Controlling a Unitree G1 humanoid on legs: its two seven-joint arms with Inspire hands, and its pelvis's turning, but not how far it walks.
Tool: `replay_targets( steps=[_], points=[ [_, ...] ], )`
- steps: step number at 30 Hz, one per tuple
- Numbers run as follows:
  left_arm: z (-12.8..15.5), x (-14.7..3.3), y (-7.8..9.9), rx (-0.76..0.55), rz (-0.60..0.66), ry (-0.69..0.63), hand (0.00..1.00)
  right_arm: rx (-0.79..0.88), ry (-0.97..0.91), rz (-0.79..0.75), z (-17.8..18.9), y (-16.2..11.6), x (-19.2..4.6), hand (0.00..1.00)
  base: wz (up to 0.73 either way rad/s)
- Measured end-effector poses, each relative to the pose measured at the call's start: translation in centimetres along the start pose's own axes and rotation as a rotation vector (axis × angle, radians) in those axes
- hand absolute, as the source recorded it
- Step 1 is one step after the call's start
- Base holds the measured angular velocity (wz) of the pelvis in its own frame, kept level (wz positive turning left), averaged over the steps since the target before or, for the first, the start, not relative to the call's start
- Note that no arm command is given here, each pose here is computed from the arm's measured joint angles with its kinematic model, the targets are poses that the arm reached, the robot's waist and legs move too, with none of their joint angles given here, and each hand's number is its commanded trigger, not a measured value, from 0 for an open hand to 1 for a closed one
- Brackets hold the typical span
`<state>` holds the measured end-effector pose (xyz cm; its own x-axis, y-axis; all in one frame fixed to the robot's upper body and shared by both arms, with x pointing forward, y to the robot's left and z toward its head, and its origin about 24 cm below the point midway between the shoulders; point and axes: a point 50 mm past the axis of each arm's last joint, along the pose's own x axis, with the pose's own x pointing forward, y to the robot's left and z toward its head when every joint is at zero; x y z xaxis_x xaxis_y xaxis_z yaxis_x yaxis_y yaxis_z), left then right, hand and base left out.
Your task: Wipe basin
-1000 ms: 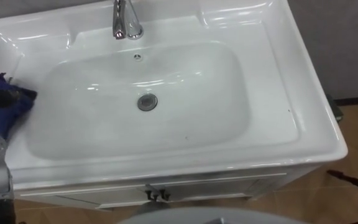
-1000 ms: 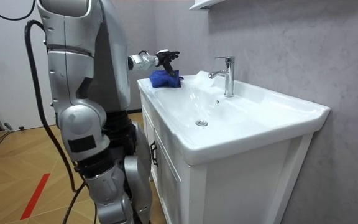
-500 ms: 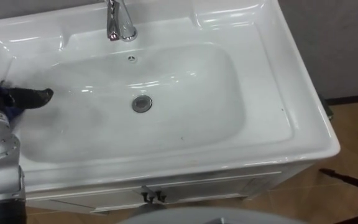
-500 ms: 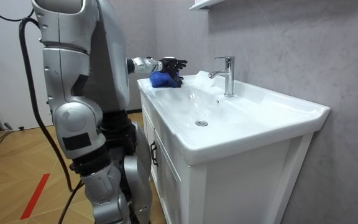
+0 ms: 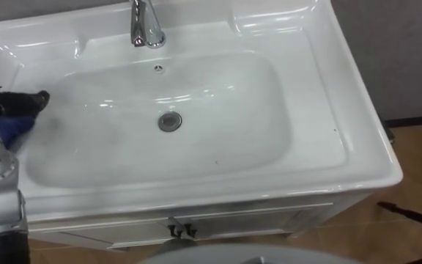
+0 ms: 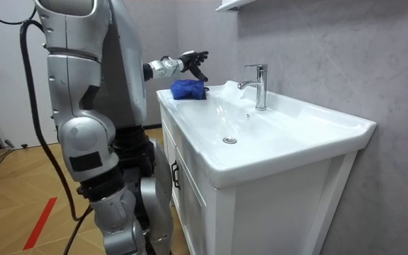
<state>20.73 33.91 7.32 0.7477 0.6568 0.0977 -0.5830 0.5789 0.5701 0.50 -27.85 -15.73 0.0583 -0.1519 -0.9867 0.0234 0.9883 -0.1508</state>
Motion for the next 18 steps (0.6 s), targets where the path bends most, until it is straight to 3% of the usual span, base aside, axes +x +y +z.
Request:
replay_targets(
  steps=[11,14,18],
  points=[
    [0.3,0.5,2.5,-0.013,0.221,-0.04,0.0,0.008,-0.001,-0.008,-0.4,-0.1,0.0,0.0,0.0],
    [-0.5,0.1,3.5,0.002,0.272,-0.017,0.0,0.018,-0.004,-0.007,-0.4,-0.1,-0.1,0.0,0.0],
    [-4.1,-0.1,6.2,0.005,0.379,0.099,0.0,0.013,-0.001,-0.019,-0.5,-0.4,-0.1,0.0,-0.04]
  ],
)
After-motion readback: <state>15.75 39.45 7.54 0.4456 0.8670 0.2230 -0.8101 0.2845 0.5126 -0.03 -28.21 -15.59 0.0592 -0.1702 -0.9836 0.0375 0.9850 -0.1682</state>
